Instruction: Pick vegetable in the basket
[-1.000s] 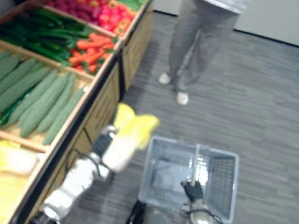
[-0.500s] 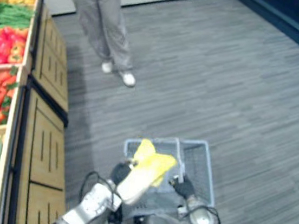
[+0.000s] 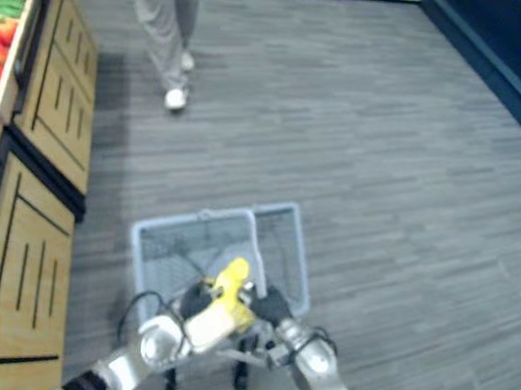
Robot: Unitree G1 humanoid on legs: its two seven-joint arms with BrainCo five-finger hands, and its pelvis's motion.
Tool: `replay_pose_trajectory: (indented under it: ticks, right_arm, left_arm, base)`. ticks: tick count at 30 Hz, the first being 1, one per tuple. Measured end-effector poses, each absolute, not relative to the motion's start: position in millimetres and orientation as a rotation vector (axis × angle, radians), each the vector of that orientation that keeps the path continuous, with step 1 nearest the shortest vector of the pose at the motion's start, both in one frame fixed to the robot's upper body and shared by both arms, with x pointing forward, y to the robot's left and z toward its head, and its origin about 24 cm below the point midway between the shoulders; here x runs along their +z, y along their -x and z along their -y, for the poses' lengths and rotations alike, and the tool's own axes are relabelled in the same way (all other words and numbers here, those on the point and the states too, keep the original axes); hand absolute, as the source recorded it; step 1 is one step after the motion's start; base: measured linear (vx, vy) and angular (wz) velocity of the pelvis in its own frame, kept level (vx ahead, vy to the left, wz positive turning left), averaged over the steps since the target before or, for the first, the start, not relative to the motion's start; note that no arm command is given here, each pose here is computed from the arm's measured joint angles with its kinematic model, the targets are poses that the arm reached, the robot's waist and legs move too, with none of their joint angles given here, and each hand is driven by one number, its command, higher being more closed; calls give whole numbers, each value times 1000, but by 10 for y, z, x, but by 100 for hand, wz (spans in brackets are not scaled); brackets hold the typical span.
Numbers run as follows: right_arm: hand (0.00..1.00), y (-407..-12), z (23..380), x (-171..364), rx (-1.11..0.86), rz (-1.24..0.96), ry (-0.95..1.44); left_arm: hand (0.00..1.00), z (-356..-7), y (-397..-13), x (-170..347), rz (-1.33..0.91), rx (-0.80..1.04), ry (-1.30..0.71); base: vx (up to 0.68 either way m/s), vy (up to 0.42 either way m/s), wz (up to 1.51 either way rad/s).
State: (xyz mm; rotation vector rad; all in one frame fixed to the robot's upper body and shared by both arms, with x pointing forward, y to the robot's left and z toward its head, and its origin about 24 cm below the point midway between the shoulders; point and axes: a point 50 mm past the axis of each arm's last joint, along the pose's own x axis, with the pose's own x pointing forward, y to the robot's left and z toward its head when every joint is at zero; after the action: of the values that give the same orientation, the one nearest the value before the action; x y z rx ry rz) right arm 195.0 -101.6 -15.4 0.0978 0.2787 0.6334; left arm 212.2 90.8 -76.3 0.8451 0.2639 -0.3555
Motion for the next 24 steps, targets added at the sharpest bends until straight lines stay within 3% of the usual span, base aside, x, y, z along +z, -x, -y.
replay_pose_trajectory:
  ticks: [6, 14, 18, 24]
  right_arm:
    - [100, -1984, 1048, -168, 668, -357, -61]
    - [100, -1919, 1128, -167, 666, -374, -99]
    - [100, -1848, 1152, -214, 636, -394, -119]
    - [100, -1948, 1190, -204, 579, -384, -87]
  left_arm:
    - [0, -1012, -2207, -855, -312, -231, -947]
    - [0, -1170, -2365, -764, -320, 25, -840]
    - [0, -1174, -2390, -636, -257, 104, -657]
    - [0, -1094, -2316, -365, -144, 13, -275]
  base:
    - [315, -265, 33]
    - [250, -3, 21]
    - [323, 191, 83]
    - [426, 333, 38]
